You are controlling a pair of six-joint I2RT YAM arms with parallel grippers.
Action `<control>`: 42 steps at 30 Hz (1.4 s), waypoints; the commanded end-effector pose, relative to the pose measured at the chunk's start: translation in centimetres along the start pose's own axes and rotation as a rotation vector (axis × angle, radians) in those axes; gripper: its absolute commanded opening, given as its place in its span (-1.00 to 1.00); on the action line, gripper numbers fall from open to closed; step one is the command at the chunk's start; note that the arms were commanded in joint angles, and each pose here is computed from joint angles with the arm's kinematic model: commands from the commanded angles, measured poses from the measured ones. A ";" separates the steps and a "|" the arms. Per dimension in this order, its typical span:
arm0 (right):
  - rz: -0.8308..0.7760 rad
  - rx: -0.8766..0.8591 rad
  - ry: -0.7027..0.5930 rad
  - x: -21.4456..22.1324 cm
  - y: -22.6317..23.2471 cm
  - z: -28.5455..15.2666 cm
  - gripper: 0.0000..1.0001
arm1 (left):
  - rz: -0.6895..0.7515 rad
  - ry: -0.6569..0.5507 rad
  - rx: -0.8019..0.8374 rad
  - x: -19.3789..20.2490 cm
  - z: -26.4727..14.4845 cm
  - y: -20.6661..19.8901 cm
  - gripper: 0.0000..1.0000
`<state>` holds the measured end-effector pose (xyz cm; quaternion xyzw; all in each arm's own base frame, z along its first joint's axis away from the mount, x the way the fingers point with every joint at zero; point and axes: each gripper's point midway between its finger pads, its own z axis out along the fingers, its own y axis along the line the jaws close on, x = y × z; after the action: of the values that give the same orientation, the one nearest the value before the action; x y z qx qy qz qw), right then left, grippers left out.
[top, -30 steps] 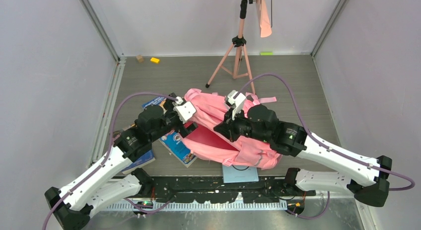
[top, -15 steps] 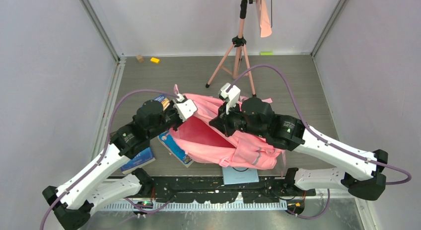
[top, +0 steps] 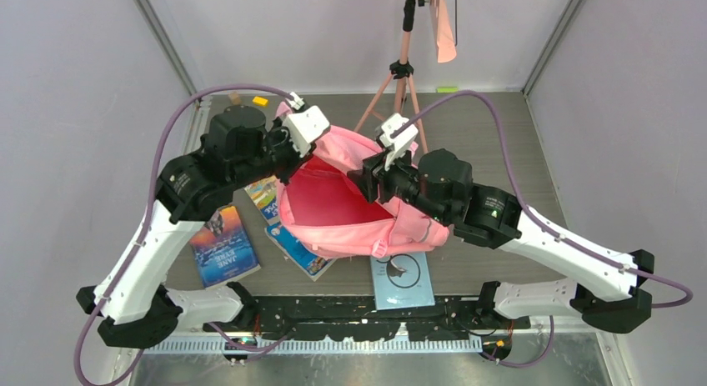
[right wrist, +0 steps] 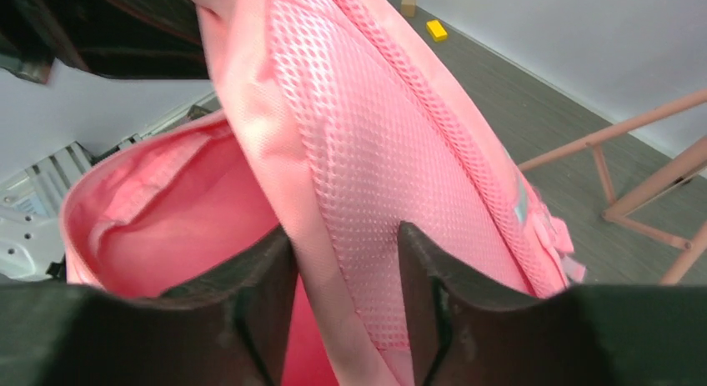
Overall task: Pack the student bag
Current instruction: Unzip the student bag at the center of the board.
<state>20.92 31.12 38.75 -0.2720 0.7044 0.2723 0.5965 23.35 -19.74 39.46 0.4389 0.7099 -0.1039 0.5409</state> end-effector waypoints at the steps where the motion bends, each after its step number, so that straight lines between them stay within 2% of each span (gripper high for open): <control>1: 0.009 -0.019 -0.068 -1.2 -0.7 -1.4 0.26 | -0.073 -0.141 0.153 -5.0 -4.7 -2.2 -1.00; 2: 0.015 -0.034 -0.057 -0.4 -0.5 -1.5 0.47 | -0.088 -0.113 0.151 -4.7 -4.6 -2.2 -1.00; 5: 0.031 -0.112 -0.063 -0.1 0.6 -2.7 0.78 | -0.134 -0.010 0.116 -2.8 -4.2 -1.8 -1.00; 7: 0.032 -0.163 -0.047 0.4 1.3 -3.3 0.84 | -0.155 0.031 0.113 -1.8 -4.0 -2.0 -1.00; 13: 0.042 -0.356 0.022 1.8 5.5 -4.2 0.84 | -0.233 0.114 0.122 0.2 -2.4 -3.0 -1.00; 19: -0.022 -0.351 0.019 1.7 7.2 -4.1 0.83 | -0.258 0.235 0.007 3.2 0.0 -1.8 -1.00; 28: -0.043 -0.466 0.059 4.1 12.1 -3.4 0.81 | -0.294 0.171 0.022 2.6 1.8 -2.4 -1.00; 32: -0.059 -0.479 0.055 4.5 13.5 -3.4 0.81 | -0.291 0.211 0.028 3.4 2.7 -2.6 -1.00; 35: -0.057 -0.444 0.030 4.0 13.5 -3.3 0.79 | -0.285 0.240 0.031 4.0 3.2 -2.8 -1.00; 42: -0.057 -0.042 -0.065 3.5 7.2 -0.6 0.79 | -0.270 0.157 0.153 3.5 3.1 -5.0 -1.00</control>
<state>12.22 35.67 32.01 -0.3923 0.6878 0.2910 0.5370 22.30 -19.53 31.55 0.3760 0.8328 -0.1076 0.3918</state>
